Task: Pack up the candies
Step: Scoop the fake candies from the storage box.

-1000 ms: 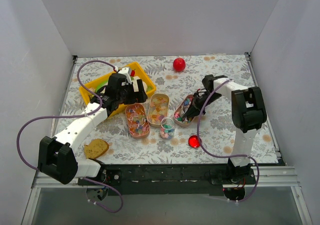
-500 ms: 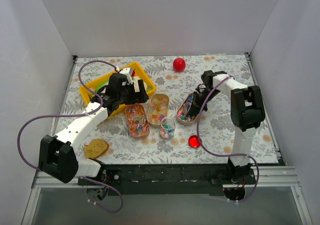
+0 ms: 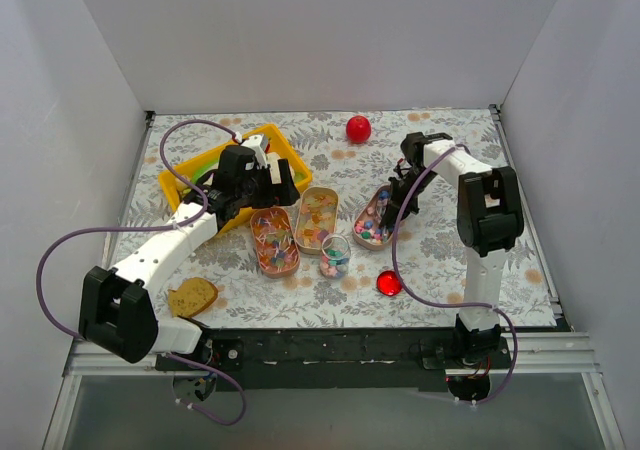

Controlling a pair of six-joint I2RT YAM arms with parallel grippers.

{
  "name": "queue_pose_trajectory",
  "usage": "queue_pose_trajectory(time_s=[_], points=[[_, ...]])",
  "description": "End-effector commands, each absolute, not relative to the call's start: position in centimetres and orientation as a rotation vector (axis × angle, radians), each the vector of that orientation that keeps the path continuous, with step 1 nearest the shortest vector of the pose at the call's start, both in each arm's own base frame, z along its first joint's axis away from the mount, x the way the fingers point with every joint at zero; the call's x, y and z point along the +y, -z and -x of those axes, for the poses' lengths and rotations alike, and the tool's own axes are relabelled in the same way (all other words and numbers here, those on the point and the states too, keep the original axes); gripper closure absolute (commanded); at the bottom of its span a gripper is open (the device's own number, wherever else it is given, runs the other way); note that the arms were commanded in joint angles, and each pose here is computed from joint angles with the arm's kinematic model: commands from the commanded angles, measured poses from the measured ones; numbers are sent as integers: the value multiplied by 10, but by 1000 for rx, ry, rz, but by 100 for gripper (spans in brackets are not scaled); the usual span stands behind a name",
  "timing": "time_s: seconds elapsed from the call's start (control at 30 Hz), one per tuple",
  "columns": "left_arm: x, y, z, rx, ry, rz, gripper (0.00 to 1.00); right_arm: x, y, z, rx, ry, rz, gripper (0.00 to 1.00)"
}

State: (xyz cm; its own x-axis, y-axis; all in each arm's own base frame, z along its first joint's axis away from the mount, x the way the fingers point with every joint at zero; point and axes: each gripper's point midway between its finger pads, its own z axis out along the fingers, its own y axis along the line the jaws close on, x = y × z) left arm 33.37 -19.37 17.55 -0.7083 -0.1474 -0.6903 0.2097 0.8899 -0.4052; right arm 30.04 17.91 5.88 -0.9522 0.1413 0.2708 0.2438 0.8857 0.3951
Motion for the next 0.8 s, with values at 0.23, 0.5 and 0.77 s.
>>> queue_pose_trajectory(time_s=[0.23,0.5,0.77], points=[[-195,-192,-338,2232,613,-55,2,145,-36,-310,-2968,317,181,99],[-193,-191,-338,2234,605,-49,2,145,-35,-300,-3070,272,10,99],[-194,-191,-338,2233,607,-50,2,138,-59,-293,-3180,185,-108,99]])
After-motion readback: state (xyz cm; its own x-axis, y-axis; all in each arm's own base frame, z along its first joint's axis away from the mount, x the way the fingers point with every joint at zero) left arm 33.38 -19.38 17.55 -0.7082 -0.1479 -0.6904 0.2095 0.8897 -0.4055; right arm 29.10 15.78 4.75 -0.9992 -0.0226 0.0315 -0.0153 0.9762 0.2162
